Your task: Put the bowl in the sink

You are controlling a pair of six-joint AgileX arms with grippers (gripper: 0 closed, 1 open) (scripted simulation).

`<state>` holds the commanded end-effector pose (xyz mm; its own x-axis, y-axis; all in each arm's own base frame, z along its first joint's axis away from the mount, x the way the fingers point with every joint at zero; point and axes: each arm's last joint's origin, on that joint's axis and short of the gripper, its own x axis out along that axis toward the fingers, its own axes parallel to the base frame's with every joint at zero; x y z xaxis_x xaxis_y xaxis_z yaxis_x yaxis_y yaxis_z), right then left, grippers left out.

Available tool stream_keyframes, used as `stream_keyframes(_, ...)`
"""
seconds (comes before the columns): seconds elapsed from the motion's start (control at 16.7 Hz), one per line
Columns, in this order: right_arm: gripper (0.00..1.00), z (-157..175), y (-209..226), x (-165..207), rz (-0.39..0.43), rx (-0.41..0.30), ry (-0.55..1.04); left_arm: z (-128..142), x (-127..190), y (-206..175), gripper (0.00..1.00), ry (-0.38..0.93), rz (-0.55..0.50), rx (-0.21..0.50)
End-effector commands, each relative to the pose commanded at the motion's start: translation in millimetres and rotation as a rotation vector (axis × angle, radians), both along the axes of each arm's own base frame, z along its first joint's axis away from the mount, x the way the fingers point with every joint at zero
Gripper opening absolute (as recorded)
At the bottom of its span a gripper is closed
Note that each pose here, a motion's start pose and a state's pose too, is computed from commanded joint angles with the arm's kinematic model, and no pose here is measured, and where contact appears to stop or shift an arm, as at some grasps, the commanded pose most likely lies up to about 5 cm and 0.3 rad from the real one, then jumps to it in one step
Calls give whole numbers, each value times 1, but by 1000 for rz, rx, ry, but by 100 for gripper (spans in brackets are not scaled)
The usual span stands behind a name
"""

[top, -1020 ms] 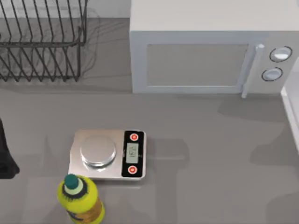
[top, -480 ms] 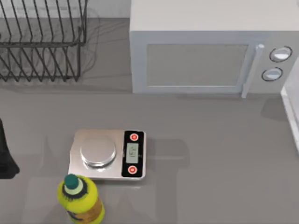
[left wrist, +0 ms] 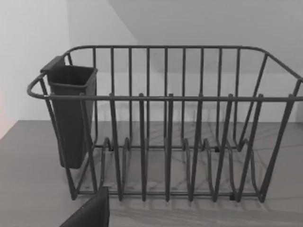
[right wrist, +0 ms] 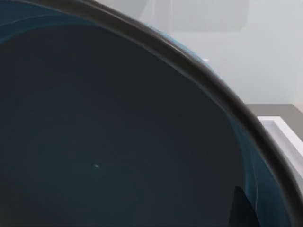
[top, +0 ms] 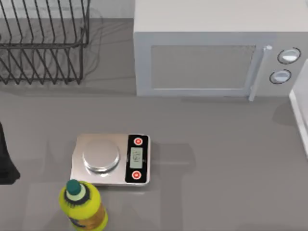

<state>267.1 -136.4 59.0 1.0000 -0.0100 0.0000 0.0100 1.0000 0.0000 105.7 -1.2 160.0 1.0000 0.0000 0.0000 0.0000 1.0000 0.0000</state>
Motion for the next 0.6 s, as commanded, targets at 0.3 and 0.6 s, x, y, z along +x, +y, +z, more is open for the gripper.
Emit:
stream_keyframes(0.3, 45, 0, 0, 0, 0, 0, 0, 0, 0, 0, 100, 0, 0, 0)
stream_keyframes(0.6, 83, 0, 0, 0, 0, 0, 0, 0, 0, 0, 100, 0, 0, 0)
